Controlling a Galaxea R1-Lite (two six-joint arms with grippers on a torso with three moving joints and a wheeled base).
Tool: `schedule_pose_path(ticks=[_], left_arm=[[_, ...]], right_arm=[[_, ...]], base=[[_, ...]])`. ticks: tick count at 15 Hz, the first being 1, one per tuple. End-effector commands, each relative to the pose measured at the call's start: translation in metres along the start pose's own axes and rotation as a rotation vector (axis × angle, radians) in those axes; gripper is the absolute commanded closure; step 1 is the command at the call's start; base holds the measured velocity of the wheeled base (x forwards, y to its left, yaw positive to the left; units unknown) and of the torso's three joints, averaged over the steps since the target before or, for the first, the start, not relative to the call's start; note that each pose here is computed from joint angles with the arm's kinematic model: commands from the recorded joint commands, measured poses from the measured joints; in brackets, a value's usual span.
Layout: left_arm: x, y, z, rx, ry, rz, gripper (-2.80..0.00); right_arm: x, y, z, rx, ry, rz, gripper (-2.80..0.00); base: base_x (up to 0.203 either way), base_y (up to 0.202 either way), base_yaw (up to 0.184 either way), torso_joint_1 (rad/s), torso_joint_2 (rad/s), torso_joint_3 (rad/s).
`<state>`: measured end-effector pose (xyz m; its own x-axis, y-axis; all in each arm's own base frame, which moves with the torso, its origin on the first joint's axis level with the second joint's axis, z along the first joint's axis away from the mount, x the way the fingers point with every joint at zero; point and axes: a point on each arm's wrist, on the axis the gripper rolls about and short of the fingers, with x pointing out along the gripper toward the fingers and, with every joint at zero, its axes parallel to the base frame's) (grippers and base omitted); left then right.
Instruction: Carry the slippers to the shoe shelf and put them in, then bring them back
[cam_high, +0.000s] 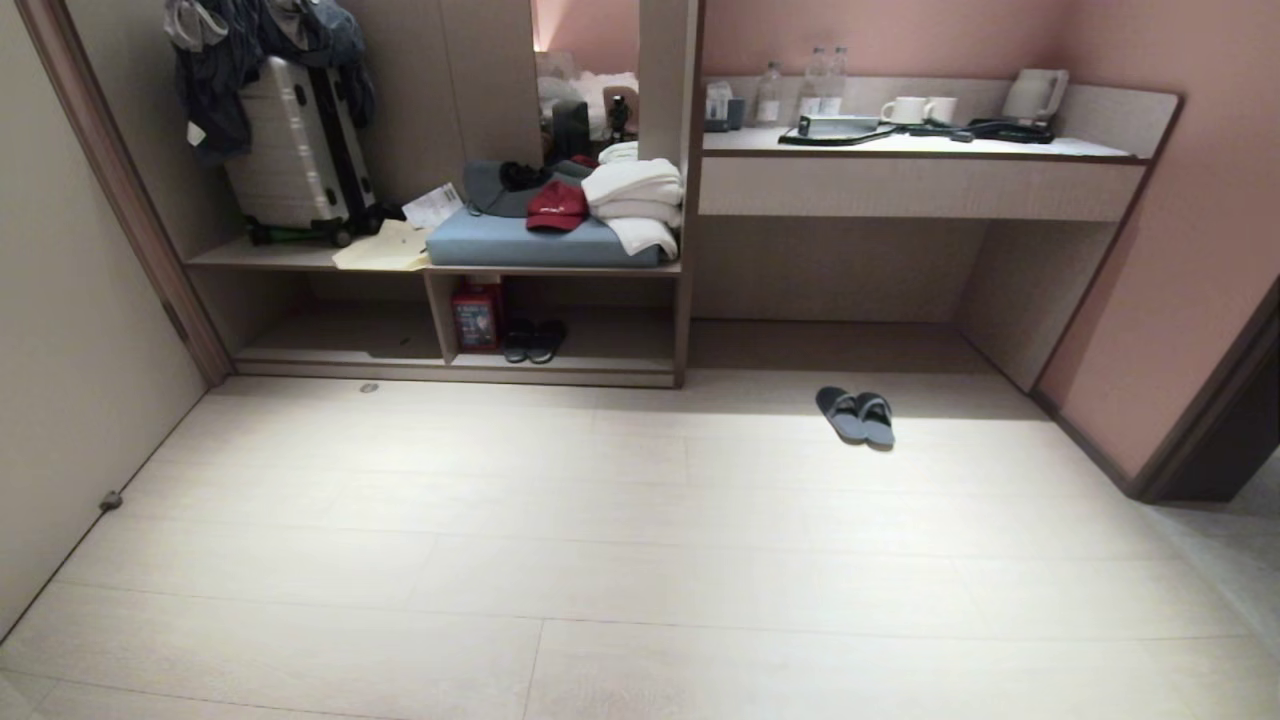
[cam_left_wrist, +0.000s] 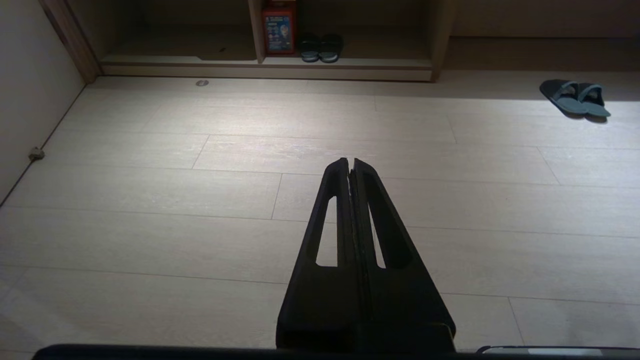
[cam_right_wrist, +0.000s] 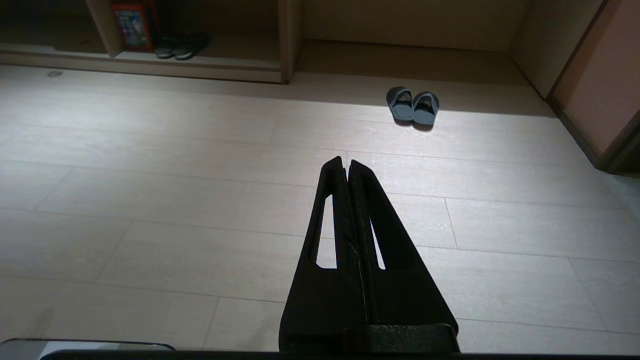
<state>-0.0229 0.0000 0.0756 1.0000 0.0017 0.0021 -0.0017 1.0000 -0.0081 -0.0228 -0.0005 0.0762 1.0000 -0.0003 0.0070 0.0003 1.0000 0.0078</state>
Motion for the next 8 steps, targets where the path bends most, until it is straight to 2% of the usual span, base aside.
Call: schedule_pose_path(ticks=[1,8], left_arm=[[0.0001,0.0000,0.0000,-0.001,0.001,0.000,0.00],[0.0001,0.0000,0.0000,-0.001,0.001,0.001,0.00]], right_arm=[[0.0002,0.0000,-0.0003,0.000,0.002,0.000,0.00],[0.0001,0.0000,0.0001,-0.002,0.001,-0.001,0.00]], base=[[0.000,0.000,0.000,0.000,0.00,0.000],[0.000,0.000,0.000,0.000,0.00,0.000]])
